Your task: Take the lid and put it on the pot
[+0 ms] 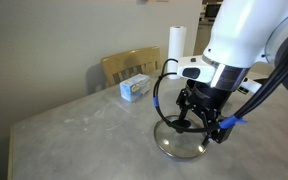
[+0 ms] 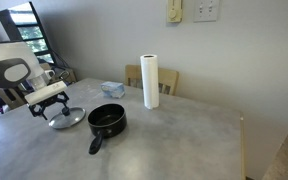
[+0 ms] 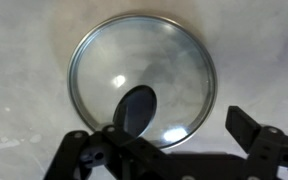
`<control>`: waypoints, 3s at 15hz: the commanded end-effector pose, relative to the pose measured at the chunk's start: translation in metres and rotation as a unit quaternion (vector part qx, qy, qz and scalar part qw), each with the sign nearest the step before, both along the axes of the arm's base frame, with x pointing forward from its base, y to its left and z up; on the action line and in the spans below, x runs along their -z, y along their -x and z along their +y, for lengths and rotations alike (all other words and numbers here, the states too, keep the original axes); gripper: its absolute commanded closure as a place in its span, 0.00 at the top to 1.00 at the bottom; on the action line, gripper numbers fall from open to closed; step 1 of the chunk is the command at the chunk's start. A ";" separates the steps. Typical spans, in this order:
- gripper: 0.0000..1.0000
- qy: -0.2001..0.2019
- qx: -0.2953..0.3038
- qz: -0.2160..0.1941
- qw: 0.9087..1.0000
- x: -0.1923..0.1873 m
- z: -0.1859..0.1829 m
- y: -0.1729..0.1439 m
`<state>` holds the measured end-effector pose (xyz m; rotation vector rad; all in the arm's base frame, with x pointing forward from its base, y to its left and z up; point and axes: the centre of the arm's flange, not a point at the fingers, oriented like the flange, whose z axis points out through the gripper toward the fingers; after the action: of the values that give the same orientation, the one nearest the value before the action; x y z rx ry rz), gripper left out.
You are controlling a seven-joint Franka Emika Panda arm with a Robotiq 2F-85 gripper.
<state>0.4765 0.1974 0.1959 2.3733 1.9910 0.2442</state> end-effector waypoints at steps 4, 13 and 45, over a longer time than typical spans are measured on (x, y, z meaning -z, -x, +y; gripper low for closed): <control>1.00 0.013 0.113 -0.023 0.993 0.011 -0.008 -0.014; 1.00 -0.069 0.206 0.067 0.974 0.020 0.008 -0.028; 0.14 0.006 0.144 0.053 0.988 -0.042 0.007 -0.026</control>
<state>0.5004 0.2172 0.1955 2.6946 1.6613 0.0998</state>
